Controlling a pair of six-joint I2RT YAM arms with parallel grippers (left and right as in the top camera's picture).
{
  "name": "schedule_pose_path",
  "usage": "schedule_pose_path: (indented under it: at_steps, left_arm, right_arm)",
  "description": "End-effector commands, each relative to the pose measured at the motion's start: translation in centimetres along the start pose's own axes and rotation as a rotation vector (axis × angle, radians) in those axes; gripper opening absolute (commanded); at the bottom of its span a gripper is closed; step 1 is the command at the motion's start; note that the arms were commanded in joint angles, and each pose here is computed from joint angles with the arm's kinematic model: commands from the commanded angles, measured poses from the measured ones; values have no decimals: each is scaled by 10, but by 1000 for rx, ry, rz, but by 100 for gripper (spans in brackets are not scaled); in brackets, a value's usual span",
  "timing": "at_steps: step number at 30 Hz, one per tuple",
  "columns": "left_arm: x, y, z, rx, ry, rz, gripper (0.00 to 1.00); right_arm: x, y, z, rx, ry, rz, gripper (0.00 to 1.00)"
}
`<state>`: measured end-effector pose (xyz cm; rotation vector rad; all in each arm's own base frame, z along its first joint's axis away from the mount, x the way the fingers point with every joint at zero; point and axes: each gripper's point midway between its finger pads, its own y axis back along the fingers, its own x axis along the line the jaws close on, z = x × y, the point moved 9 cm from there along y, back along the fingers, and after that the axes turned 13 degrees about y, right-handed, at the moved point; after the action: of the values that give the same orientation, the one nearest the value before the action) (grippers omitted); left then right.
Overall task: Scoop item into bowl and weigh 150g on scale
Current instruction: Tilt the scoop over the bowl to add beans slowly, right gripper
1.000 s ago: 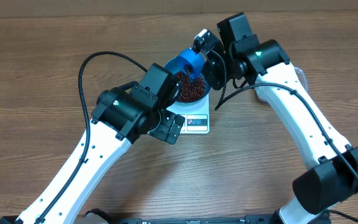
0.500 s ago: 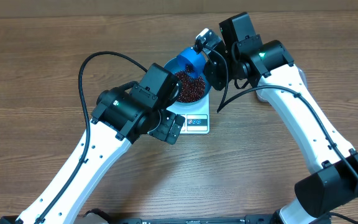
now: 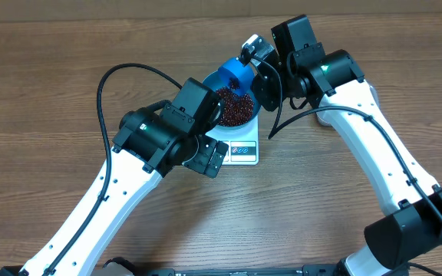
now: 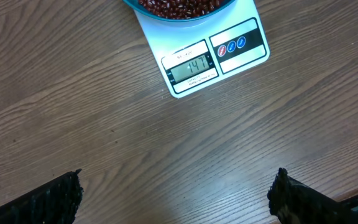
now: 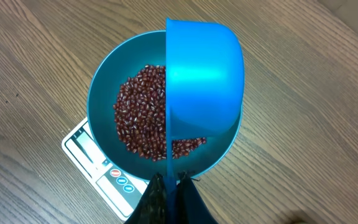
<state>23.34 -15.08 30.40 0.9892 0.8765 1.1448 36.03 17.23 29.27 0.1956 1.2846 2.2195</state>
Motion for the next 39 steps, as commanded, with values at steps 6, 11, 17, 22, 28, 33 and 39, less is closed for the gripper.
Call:
schedule_pose_path:
  at_steps: [6, 11, 17, 22, 28, 33, 39]
  left_arm:
    - [-1, -2, 0, 3, 1, 9, 100]
    - [-1, -2, 0, 3, 2, 9, 100]
    - [-1, -2, 0, 3, 1, 9, 100]
    - [-1, -2, 0, 3, 1, 9, 100]
    - [-1, -2, 0, 3, 1, 9, 100]
    - [-1, -2, 0, 3, 2, 9, 99]
    - [-1, -2, 0, 3, 1, 9, 100]
  right_arm:
    - [-5, 23, 6, -62, 10, -44, 4]
    - [-2, 26, 6, -57, 8, -34, 4]
    - [0, 28, 7, -64, 18, -40, 4]
    - [-2, 25, 6, -57, 13, -37, 4]
    - [-1, 25, 5, -54, 11, -30, 4]
    - [0, 25, 5, -55, 7, -27, 4]
    - [0, 25, 5, -55, 8, -27, 4]
